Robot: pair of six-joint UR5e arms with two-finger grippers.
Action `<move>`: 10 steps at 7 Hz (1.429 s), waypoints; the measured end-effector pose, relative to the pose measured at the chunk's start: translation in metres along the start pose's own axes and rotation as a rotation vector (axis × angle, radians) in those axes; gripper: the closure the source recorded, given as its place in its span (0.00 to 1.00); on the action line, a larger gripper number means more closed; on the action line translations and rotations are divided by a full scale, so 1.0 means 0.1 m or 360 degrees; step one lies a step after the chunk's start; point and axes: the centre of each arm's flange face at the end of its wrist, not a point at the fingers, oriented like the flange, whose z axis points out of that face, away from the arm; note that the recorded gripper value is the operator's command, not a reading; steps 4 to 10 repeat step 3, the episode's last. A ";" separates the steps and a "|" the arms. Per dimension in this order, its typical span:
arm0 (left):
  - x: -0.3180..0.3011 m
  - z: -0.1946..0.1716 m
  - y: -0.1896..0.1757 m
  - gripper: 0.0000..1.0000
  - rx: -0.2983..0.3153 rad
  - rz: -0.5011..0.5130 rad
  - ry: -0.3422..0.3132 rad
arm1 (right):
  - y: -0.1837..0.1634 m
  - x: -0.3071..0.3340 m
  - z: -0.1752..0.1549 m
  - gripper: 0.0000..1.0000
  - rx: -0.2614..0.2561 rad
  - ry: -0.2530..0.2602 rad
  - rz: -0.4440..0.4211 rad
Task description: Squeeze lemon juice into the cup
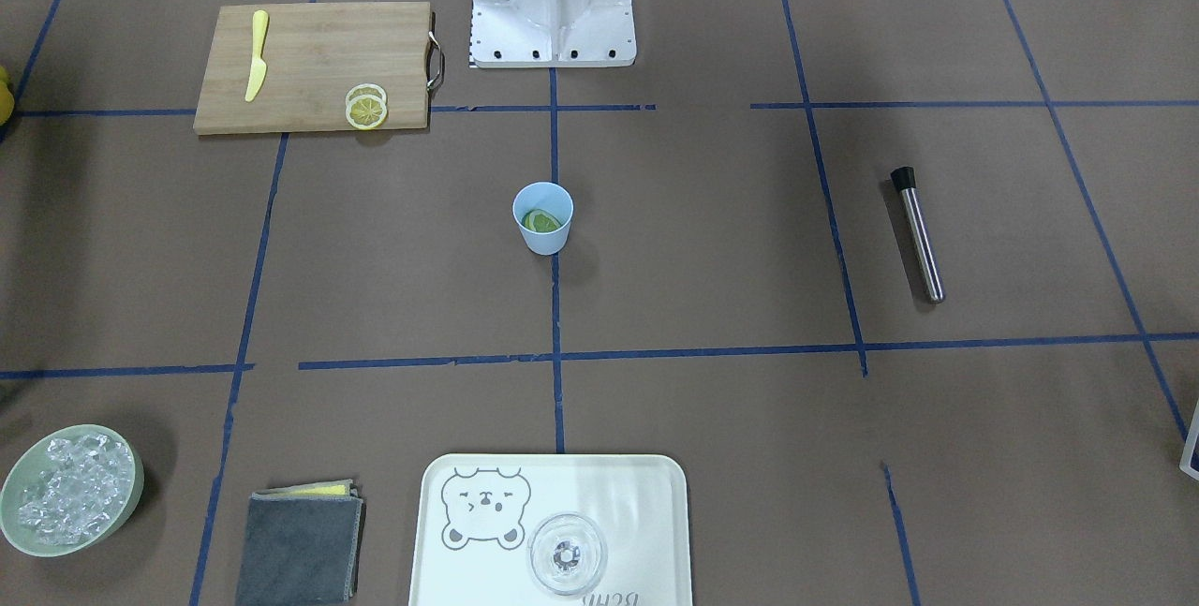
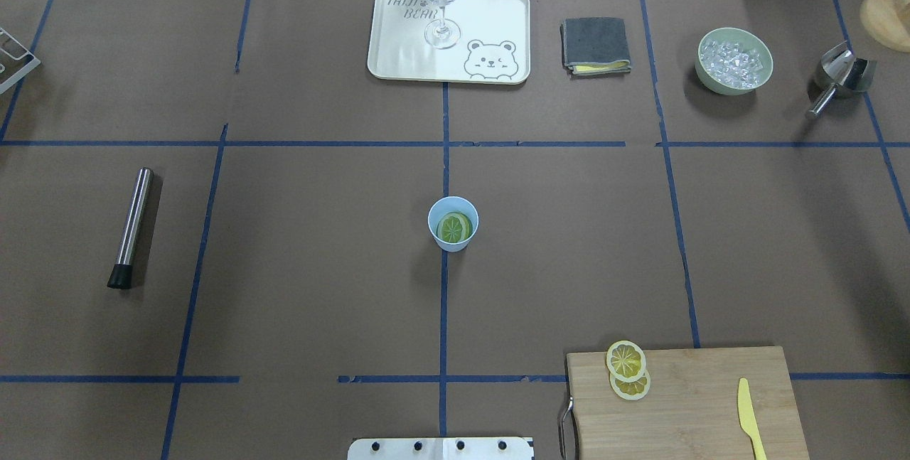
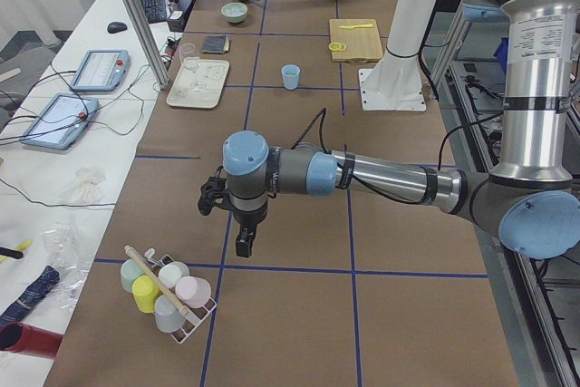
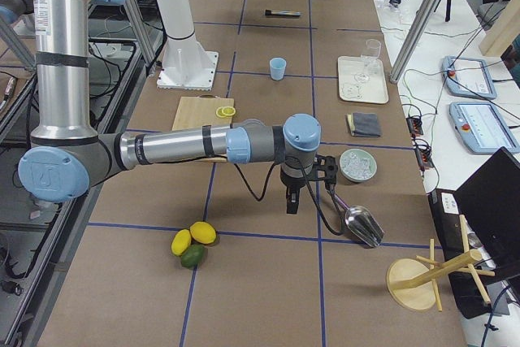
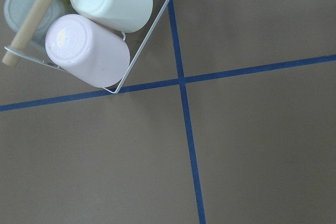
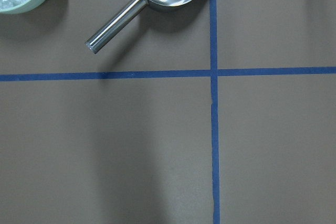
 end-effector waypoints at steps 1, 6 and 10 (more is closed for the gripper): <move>0.00 0.01 0.00 0.00 -0.0002 -0.0001 0.0001 | 0.00 -0.01 0.02 0.00 -0.0010 -0.0007 -0.0001; -0.01 0.02 0.01 0.00 -0.0005 -0.0007 0.0002 | 0.02 -0.04 0.02 0.00 -0.0012 -0.0026 -0.0008; -0.01 0.02 0.01 0.00 -0.0005 -0.0007 0.0002 | 0.02 -0.04 0.02 0.00 -0.0012 -0.0026 -0.0008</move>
